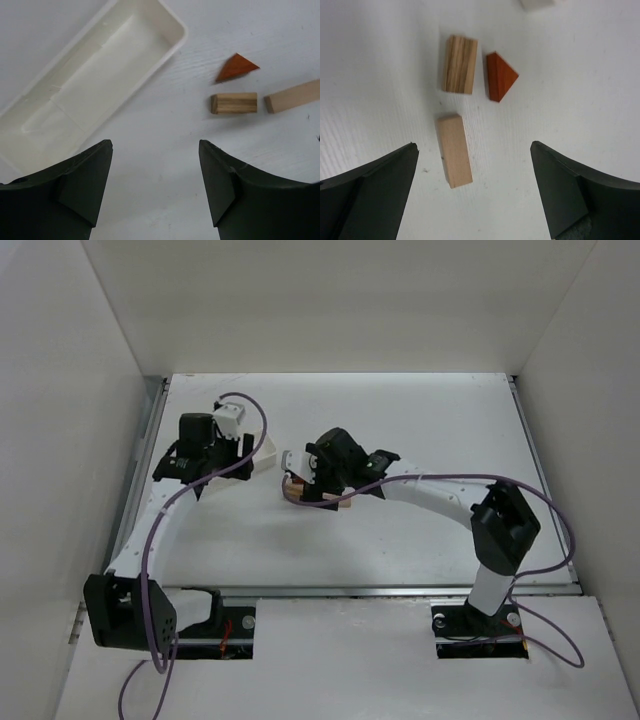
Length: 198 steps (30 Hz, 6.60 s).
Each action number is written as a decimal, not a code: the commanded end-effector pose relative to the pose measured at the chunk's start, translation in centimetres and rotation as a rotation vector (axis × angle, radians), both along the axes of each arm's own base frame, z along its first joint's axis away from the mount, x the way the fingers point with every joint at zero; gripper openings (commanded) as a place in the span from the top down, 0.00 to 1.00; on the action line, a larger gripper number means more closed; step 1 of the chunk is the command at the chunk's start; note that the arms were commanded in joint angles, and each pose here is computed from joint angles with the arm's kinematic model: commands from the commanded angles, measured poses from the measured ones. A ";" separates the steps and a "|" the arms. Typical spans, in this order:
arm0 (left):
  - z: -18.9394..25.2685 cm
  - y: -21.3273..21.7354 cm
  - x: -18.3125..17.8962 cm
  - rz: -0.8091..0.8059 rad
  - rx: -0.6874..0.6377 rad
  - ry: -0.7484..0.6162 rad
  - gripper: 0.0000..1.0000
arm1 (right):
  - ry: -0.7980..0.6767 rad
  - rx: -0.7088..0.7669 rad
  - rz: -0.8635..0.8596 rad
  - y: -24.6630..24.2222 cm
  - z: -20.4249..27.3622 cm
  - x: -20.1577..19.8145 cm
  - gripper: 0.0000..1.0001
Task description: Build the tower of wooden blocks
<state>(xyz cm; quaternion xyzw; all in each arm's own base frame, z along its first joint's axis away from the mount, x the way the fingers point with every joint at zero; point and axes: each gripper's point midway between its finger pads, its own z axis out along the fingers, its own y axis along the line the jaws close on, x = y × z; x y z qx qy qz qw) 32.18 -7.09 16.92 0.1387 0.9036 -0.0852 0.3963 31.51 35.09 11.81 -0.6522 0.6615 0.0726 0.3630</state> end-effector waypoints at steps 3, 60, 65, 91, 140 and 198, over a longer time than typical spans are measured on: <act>6.3 6.3 3.5 0.249 -0.123 -0.122 0.33 | 0.093 0.295 0.103 5.8 7.2 -1.9 0.00; 6.0 9.1 2.1 0.248 -0.119 -0.129 0.18 | 0.199 -0.028 -0.382 7.8 -4.0 1.9 0.32; 6.0 9.1 2.1 0.243 -0.112 -0.131 0.18 | 0.116 0.022 -0.374 7.9 -1.2 3.0 0.32; 5.4 9.4 1.8 0.253 -0.095 -0.115 0.17 | 0.206 -0.092 -0.268 8.6 -6.7 -1.7 0.45; 4.5 9.5 1.3 0.255 -0.084 -0.098 0.17 | 0.182 -0.089 -0.252 9.1 -7.8 -0.4 0.32; 12.1 -18.7 -6.2 -1.178 0.101 -0.276 0.06 | 0.177 1.292 -0.076 -1.9 14.9 -1.2 1.00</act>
